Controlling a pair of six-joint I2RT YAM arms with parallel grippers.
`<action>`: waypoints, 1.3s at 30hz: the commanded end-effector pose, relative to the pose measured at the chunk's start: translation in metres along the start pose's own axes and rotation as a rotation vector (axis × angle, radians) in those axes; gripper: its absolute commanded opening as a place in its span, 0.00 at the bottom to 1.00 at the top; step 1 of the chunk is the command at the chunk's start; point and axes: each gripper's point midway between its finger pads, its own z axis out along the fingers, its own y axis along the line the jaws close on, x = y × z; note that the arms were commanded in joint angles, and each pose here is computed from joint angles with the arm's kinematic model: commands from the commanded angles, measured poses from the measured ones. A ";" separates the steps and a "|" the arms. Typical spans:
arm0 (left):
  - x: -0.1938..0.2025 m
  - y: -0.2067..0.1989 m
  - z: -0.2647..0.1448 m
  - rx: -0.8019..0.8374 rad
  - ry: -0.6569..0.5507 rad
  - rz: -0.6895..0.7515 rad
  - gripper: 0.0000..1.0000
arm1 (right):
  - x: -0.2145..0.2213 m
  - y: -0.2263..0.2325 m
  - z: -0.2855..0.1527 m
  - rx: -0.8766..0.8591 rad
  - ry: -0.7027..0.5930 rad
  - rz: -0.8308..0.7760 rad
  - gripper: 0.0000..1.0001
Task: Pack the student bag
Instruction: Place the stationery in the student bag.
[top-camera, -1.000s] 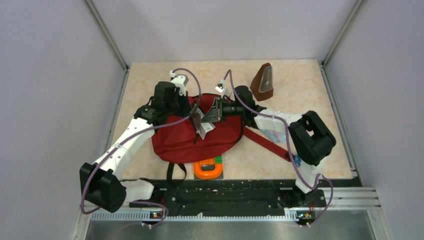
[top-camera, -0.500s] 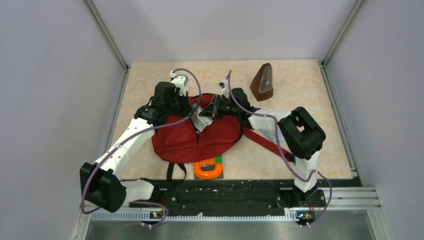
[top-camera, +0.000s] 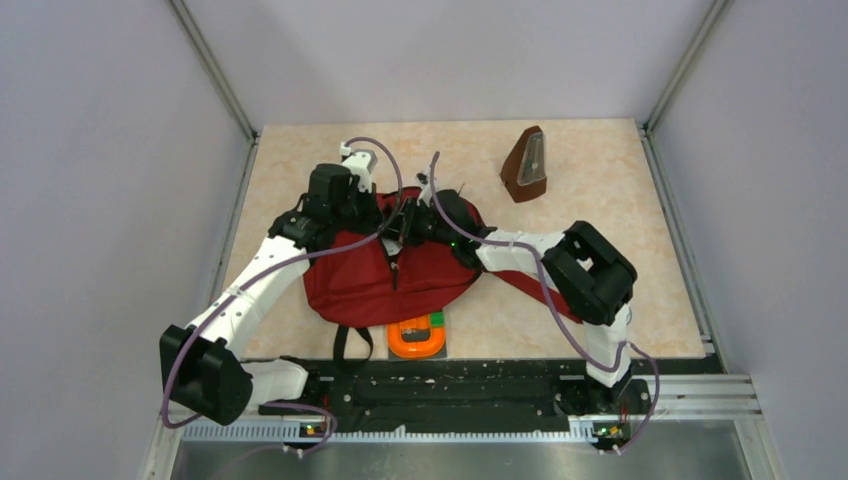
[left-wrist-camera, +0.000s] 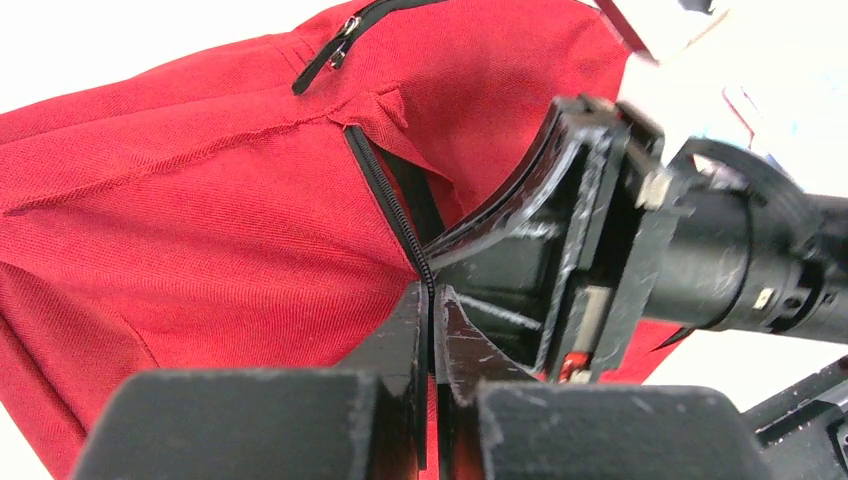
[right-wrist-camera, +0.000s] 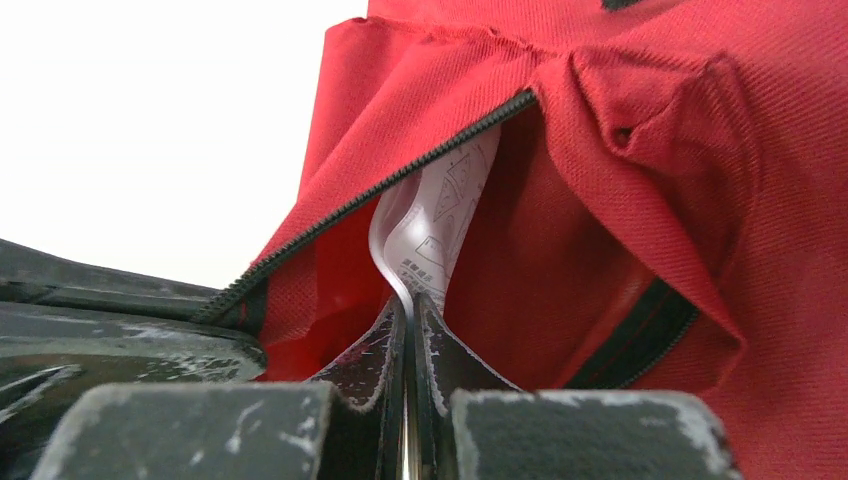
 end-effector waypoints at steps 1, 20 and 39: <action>-0.031 -0.025 -0.019 0.102 -0.122 0.024 0.00 | -0.005 0.004 0.020 0.028 -0.113 -0.041 0.00; -0.032 -0.028 -0.019 0.113 -0.126 0.011 0.00 | 0.035 0.021 0.012 -0.058 -0.171 -0.128 0.30; -0.037 -0.011 -0.024 0.019 -0.173 0.008 0.00 | -0.001 -0.031 -0.102 0.432 -0.216 -0.343 0.84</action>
